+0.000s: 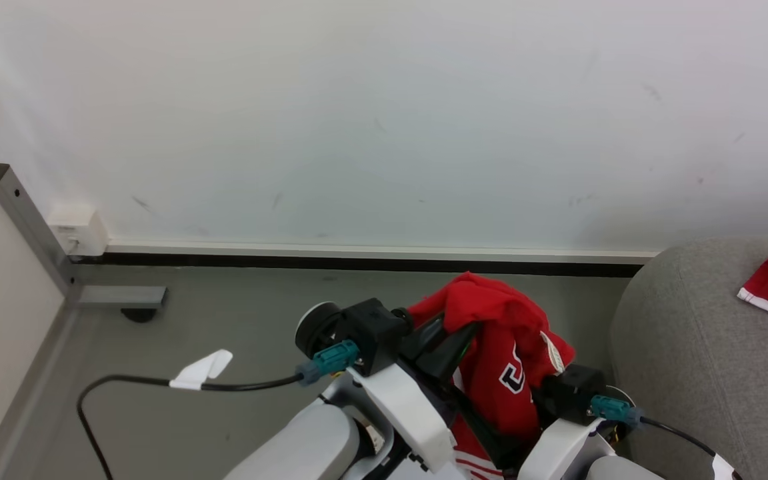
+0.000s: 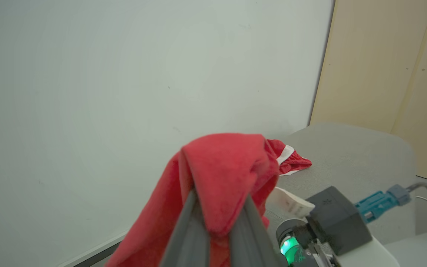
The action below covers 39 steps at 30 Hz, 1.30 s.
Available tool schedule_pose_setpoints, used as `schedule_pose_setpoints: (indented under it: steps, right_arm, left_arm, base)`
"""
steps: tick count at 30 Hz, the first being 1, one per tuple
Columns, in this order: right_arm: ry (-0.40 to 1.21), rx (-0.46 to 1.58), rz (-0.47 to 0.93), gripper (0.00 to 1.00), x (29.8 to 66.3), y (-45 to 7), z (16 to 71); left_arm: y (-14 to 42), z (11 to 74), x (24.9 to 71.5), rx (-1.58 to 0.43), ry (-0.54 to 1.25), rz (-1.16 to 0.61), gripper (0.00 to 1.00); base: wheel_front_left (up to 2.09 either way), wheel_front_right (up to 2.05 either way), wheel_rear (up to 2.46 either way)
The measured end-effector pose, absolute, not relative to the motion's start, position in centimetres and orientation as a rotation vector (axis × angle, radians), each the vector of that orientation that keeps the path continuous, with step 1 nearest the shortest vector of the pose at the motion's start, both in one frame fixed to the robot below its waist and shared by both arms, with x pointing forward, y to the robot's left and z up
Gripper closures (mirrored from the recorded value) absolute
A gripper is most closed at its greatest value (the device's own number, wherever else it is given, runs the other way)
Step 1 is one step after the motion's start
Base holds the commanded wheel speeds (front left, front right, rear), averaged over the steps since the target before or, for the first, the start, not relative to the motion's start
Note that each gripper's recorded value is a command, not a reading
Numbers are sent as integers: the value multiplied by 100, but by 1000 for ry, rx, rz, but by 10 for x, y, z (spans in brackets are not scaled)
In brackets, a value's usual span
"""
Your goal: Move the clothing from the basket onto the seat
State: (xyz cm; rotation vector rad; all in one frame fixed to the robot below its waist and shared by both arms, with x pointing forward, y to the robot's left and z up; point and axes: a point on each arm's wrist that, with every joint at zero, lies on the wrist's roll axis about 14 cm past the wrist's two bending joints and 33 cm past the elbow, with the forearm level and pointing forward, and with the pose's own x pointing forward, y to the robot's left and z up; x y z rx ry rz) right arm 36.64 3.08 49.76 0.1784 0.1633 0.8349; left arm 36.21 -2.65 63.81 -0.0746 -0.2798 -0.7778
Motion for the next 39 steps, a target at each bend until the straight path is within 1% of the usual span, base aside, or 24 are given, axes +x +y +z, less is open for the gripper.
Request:
schedule_pose_setpoints:
  steps: [2, 3, 4, 6, 23, 30, 31, 32, 33, 34, 39]
  right_arm:
    - [173, 180, 837, 0, 367, 34, 496]
    - [175, 183, 839, 2, 367, 35, 495]
    - [176, 186, 841, 45, 367, 37, 496]
    - [175, 194, 842, 100, 366, 39, 497]
    - [140, 254, 759, 100, 377, 19, 505]
    - [114, 261, 740, 100, 381, 14, 511]
    - [110, 263, 736, 100, 382, 13, 512]
    - [104, 264, 731, 100, 383, 11, 514]
    - [98, 264, 724, 100, 385, 8, 515]
    - [92, 266, 716, 100, 387, 6, 517]
    - [58, 266, 664, 100, 397, -13, 525]
  left_arm:
    - [-25, 638, 360, -75, -279, -775, 100]
    - [-25, 637, 360, -74, -277, -774, 100]
    - [-25, 636, 359, -73, -274, -774, 100]
    - [-24, 636, 359, -71, -272, -772, 100]
    - [-14, 630, 370, -80, -258, -731, 100]
    - [-15, 616, 369, -69, -223, -739, 100]
    - [-15, 615, 369, -69, -221, -740, 86]
    - [-16, 615, 369, -73, -219, -741, 58]
    - [-16, 615, 369, -78, -218, -743, 8]
    - [-17, 615, 368, -79, -219, -745, 0]
    - [-24, 613, 366, -90, -215, -765, 0]
  base:
    - [0, 0, 0]
    - [0, 0, 0]
    - [0, 0, 0]
    - [0, 0, 0]
    - [0, 0, 0]
    - [0, 0, 0]
    - [0, 0, 0]
    - [0, 0, 0]
    - [0, 0, 0]
    - [0, 0, 0]
    - [0, 0, 0]
